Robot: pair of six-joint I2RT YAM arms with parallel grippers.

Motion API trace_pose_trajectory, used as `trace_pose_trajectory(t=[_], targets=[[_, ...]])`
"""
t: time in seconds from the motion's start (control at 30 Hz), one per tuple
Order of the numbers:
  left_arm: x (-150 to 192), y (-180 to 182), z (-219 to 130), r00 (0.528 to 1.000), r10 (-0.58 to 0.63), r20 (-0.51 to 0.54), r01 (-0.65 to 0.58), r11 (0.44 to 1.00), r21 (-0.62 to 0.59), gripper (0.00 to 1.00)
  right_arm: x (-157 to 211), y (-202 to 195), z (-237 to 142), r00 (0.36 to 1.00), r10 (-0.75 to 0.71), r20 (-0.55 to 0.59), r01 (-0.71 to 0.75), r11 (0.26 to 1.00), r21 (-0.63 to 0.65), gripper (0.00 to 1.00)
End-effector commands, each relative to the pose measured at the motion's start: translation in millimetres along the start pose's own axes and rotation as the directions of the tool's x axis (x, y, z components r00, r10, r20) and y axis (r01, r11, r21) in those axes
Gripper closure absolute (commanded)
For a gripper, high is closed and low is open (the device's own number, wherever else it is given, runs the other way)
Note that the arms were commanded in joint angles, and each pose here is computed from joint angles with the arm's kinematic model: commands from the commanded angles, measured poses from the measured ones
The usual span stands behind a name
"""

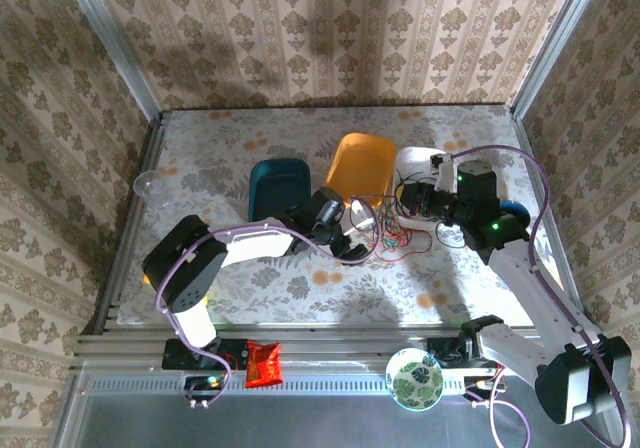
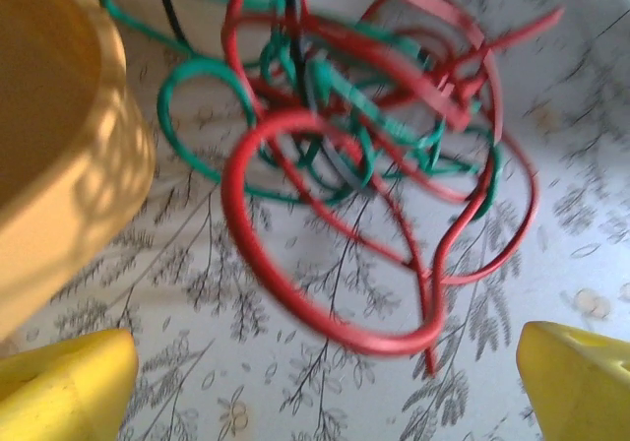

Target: Untangle the cables

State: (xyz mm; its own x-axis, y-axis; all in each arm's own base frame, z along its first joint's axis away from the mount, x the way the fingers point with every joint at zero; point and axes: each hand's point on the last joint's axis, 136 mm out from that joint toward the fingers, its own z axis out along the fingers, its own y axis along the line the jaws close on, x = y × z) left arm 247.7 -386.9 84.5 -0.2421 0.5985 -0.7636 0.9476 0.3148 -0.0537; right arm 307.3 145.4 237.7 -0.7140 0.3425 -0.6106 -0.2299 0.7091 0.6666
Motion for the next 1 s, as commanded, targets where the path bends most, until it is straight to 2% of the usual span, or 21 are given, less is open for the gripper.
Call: trace_pose_trajectory(t=[0.0,0.1,0.2,0.3,0.37,0.43,0.5,0.57,0.77,0.97], targets=[[-17,-5,-4,0.998,0.012,0.067,-0.018,0.996,0.092,0.0,-3,10,1,1.0,0.001,0.002,-0.001,0.998,-0.058,1.0],[-24,2,4,0.997,-0.007,0.082,0.0,0.996,0.089,0.0,-4,12,2,1.0,-0.001,0.0,0.001,0.998,-0.065,1.0],[-26,18,19,0.996,-0.028,0.08,0.026,0.999,0.024,0.02,-4,14,1,1.0,-0.004,0.003,0.004,0.997,-0.071,1.0],[-32,26,28,0.994,-0.046,0.097,0.047,0.999,0.001,0.16,-3,13,0,1.0,-0.002,0.003,0.003,0.998,-0.066,1.0],[-33,27,31,0.995,-0.048,0.092,0.049,0.999,-0.008,0.41,-3,12,-1,1.0,-0.003,0.004,0.003,0.998,-0.058,1.0],[-31,32,32,0.996,-0.046,0.081,0.05,0.998,-0.046,0.75,-4,8,-2,1.0,-0.006,0.009,0.006,0.999,-0.031,1.0],[-26,40,29,0.997,-0.049,0.067,0.056,0.994,-0.098,1.0,-7,4,-5,1.0,-0.011,0.029,0.011,1.0,0.003,1.0],[-18,46,23,0.997,-0.054,0.054,0.061,0.987,-0.146,1.0,-13,0,-9,0.998,-0.022,0.061,0.02,0.999,0.037,1.0],[14,41,6,0.997,-0.078,-0.01,0.075,0.983,-0.166,1.0,-43,-19,-33,0.974,-0.046,0.223,0.004,0.982,0.187,1.0],[47,39,-6,0.991,-0.123,-0.059,0.109,0.974,-0.197,1.0,-76,-40,-68,0.915,-0.072,0.396,-0.058,0.95,0.308,1.0]])
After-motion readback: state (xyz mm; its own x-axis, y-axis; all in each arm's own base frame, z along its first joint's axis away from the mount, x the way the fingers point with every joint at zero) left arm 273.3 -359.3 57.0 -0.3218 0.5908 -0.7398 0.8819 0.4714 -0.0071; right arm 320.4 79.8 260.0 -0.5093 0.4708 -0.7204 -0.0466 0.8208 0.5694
